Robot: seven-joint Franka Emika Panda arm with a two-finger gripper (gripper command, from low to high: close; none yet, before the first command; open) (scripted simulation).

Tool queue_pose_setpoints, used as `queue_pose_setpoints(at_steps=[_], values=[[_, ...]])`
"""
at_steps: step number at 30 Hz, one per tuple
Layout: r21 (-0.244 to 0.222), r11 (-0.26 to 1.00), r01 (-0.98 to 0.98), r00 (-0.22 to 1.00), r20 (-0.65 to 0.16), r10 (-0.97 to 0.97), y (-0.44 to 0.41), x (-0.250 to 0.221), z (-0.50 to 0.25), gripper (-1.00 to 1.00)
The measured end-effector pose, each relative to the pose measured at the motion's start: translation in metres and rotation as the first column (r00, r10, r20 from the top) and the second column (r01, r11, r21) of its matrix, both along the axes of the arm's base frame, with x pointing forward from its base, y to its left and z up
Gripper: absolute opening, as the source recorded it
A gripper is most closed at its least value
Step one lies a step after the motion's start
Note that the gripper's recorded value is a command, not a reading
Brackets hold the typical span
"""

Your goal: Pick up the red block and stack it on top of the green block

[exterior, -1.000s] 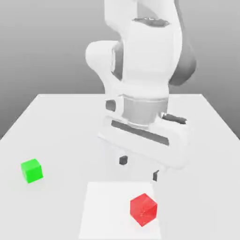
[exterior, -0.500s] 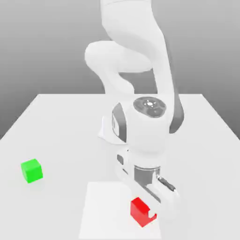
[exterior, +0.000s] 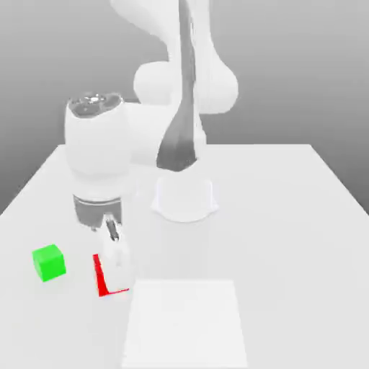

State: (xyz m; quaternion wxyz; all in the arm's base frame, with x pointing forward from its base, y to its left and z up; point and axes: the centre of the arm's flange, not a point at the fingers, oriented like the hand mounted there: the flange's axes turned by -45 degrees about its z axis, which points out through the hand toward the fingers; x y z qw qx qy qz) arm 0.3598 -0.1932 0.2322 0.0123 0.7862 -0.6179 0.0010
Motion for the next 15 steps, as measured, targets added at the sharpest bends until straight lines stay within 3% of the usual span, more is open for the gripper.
queue_pose_setpoints(at_steps=[6,11,12,15], values=[[0.017,0.983,0.181,0.983,0.013,-0.182,-0.093,-0.094,0.01,-1.0],[0.02,0.982,0.188,0.982,0.015,-0.188,-0.098,-0.101,-0.036,-1.0],[0.02,0.982,0.188,0.982,0.015,-0.188,-0.097,-0.101,-0.045,1.0],[0.02,0.982,0.188,0.982,0.015,-0.188,-0.097,-0.101,-0.045,1.0]])
